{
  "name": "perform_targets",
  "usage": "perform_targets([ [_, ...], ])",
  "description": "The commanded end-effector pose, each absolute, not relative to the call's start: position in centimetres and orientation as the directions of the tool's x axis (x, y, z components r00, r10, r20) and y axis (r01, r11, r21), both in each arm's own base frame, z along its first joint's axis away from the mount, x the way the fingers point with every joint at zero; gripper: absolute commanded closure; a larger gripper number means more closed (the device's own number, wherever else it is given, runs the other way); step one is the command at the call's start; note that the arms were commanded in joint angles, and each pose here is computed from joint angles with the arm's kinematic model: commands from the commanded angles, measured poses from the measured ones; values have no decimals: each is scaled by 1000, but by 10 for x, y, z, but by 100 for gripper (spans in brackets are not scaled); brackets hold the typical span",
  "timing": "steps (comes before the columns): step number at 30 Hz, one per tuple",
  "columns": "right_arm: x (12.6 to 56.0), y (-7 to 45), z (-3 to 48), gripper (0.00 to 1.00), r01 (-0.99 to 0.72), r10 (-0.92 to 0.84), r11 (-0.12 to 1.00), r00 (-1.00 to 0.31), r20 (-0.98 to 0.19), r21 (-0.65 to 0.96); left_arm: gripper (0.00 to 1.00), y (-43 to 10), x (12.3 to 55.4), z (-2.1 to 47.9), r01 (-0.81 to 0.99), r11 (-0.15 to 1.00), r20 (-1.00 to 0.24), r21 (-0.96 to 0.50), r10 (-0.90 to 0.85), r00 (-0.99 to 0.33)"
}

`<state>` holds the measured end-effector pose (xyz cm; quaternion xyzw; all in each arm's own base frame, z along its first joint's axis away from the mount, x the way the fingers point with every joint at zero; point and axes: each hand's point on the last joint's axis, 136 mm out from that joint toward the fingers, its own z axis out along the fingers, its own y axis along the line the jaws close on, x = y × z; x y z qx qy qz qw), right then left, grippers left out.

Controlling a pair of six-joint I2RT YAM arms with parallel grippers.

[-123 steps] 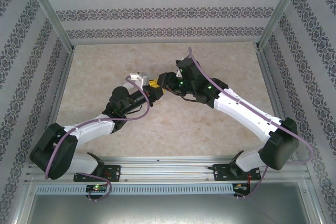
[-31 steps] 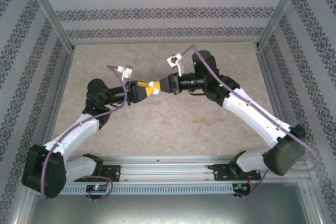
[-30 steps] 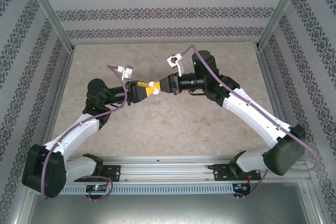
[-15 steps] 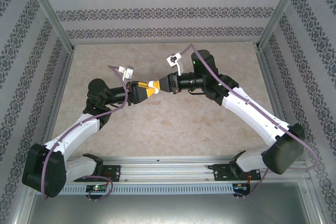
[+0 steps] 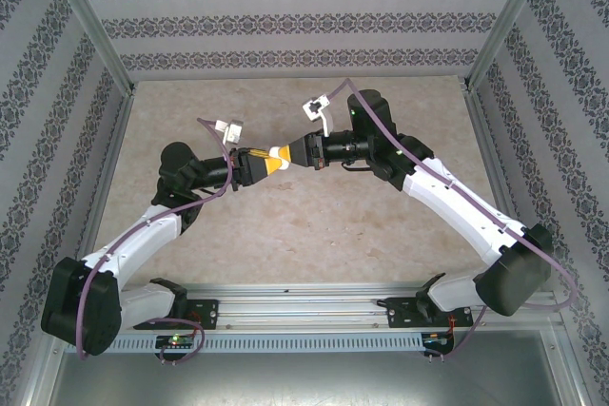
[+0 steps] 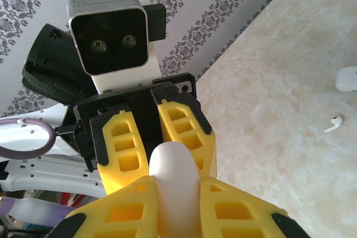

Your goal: Insert wireless bluetooth earbuds into charging case

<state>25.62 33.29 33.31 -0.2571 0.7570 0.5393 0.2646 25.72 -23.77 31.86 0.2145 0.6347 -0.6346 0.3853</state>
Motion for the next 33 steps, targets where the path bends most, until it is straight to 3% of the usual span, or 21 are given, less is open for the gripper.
perform_targets([
  [1,265,335,332,80,-674,-79,288,-725,-684,681,100,-236,240,340,886,63,-865,-460,-257,-431],
  [6,278,335,307,70,-618,-79,331,-771,-631,713,100,-234,235,337,918,64,-894,-391,-264,-363],
  [12,299,324,278,65,-503,-28,401,-842,-539,765,100,-229,229,332,939,107,-919,-326,-269,-288],
  [22,293,325,298,50,-496,3,378,-844,-536,782,100,-212,245,300,880,287,-914,-377,-270,-304],
  [27,311,309,268,48,-410,44,552,-855,-516,726,100,-178,260,279,782,431,-884,-450,-339,-321],
  [33,327,331,204,51,-358,-85,742,-889,-450,567,100,-142,260,261,674,539,-859,-506,-388,-334],
])
